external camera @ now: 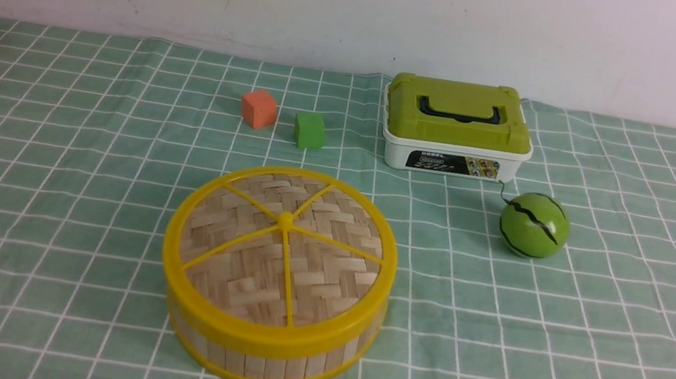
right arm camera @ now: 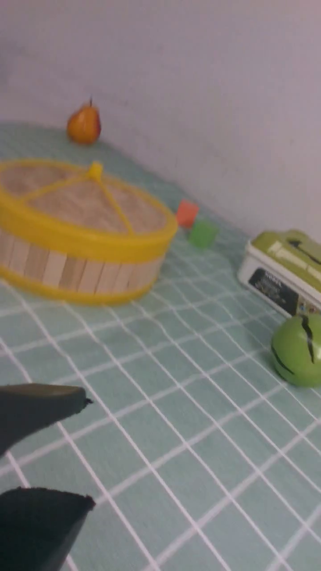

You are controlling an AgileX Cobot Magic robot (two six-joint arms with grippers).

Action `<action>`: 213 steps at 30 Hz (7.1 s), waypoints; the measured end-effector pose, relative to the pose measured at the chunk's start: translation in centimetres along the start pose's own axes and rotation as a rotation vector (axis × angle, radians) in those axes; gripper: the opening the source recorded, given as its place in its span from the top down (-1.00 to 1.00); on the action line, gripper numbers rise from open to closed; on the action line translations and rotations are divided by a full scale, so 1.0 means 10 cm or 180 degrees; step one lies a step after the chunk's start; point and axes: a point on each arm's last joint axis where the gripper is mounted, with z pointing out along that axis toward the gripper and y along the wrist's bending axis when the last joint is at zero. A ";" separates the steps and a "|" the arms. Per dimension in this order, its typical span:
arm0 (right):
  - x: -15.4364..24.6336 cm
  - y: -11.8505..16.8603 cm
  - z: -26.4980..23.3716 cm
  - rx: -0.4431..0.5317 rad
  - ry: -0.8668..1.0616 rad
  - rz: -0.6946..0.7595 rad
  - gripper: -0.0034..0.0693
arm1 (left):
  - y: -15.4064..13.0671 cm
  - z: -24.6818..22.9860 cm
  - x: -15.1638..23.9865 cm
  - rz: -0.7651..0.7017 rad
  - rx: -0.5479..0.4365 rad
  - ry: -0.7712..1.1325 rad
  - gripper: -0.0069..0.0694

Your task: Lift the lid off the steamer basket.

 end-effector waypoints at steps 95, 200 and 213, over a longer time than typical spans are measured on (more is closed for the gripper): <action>0.70 2.71 3.20 0.0019 0.2895 -0.4349 0.67 | 0.00 0.00 0.00 0.0000 0.0000 0.0000 0.19; -0.20 -0.17 -0.05 0.0955 -0.0322 -0.3238 0.97 | 0.00 0.00 0.00 0.0000 0.0000 0.0000 0.19; -0.21 -0.17 -0.05 0.0955 -0.0316 -0.3269 0.95 | 0.00 0.00 0.00 0.0000 0.0000 0.0000 0.19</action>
